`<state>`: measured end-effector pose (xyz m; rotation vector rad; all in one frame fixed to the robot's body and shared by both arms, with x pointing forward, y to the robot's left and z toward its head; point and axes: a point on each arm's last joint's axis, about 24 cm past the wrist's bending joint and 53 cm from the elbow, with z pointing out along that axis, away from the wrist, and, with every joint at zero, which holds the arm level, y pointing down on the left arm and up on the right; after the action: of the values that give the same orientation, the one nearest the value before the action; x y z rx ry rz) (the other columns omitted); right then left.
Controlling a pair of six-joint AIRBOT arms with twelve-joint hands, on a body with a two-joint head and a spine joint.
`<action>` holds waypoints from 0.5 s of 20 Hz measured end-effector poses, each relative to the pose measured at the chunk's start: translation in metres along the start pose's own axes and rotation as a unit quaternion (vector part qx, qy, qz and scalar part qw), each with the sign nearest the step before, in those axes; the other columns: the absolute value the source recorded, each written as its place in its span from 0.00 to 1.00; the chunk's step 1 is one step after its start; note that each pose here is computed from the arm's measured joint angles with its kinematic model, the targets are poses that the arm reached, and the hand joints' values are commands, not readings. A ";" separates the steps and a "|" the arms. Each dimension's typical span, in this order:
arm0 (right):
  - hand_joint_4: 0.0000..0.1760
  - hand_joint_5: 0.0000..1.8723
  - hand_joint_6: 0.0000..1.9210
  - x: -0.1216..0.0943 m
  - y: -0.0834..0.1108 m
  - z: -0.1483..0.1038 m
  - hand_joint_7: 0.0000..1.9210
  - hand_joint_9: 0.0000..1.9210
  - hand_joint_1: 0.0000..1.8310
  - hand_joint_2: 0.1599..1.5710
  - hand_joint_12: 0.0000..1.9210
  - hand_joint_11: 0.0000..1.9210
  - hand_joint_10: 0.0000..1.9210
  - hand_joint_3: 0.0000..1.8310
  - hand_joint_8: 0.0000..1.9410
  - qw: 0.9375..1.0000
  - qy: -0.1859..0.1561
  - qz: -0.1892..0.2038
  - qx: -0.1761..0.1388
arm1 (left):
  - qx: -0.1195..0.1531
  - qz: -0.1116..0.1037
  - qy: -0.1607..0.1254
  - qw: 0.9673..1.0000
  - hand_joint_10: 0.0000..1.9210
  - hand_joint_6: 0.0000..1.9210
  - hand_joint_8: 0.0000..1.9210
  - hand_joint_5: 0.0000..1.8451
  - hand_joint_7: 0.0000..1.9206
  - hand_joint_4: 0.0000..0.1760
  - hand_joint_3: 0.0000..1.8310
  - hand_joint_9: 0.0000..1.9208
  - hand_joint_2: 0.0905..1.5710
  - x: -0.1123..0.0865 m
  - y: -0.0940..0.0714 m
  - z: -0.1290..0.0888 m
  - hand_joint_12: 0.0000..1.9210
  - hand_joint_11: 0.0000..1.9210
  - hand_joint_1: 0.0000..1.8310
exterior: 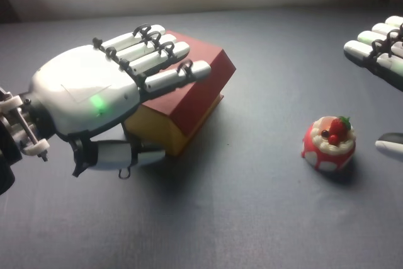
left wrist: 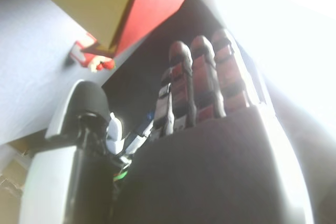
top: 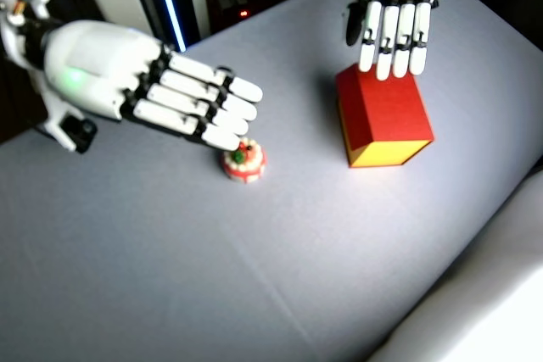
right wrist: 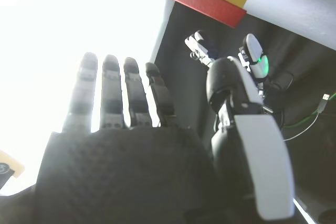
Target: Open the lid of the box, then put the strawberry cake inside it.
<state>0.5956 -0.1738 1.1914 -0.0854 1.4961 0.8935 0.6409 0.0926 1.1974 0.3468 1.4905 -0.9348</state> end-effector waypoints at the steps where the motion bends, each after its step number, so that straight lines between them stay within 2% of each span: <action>1: 0.00 0.00 0.00 0.001 -0.001 0.000 0.00 0.00 0.30 0.79 0.00 0.00 0.00 0.01 0.00 1.000 0.003 0.001 0.002 | 0.000 -0.002 0.001 1.000 0.00 0.00 0.00 0.00 0.00 0.85 0.01 0.00 0.69 0.001 0.000 0.000 0.00 0.00 0.28; 3: 0.00 0.00 0.00 0.002 -0.001 0.000 0.00 0.00 0.31 0.79 0.00 0.00 0.00 0.01 0.00 1.000 0.003 0.002 0.003 | 0.000 -0.002 0.002 1.000 0.00 0.00 0.00 0.00 0.00 0.86 0.01 0.00 0.69 0.003 0.000 0.000 0.00 0.00 0.28; 6: 0.00 0.00 0.00 0.001 -0.003 0.000 0.00 0.00 0.33 0.79 0.00 0.00 0.00 0.00 0.00 1.000 0.002 0.003 0.005 | -0.003 -0.004 0.000 1.000 0.00 0.00 0.00 0.00 0.00 0.78 0.01 0.00 0.69 0.002 0.003 0.001 0.00 0.00 0.29; 7: 0.00 0.00 0.00 0.002 -0.004 -0.001 0.00 0.00 0.32 0.79 0.00 0.00 0.00 0.01 0.00 1.000 0.003 0.003 0.007 | -0.006 -0.008 0.000 1.000 0.00 0.00 0.00 0.00 0.00 0.79 0.01 0.00 0.69 0.004 0.005 0.003 0.00 0.00 0.29; 8: 0.00 0.00 0.00 0.003 -0.005 -0.002 0.00 0.00 0.32 0.79 0.00 0.00 0.00 0.01 0.00 1.000 0.004 0.004 0.009 | -0.010 -0.008 0.005 1.000 0.00 0.00 0.00 0.00 0.00 0.74 0.01 0.00 0.69 0.007 0.007 0.006 0.00 0.00 0.31; 10: 0.00 0.00 0.00 0.004 -0.007 -0.002 0.00 0.00 0.31 0.80 0.00 0.00 0.00 0.01 0.00 1.000 0.003 0.008 0.013 | -0.013 -0.012 0.008 1.000 0.00 0.00 0.00 0.00 0.00 0.82 0.00 0.00 0.69 0.009 0.009 0.014 0.00 0.00 0.34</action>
<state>0.5971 -0.1782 1.1846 -0.0567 1.5162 0.8867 0.6551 0.0852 1.1871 0.3182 1.5222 -0.9332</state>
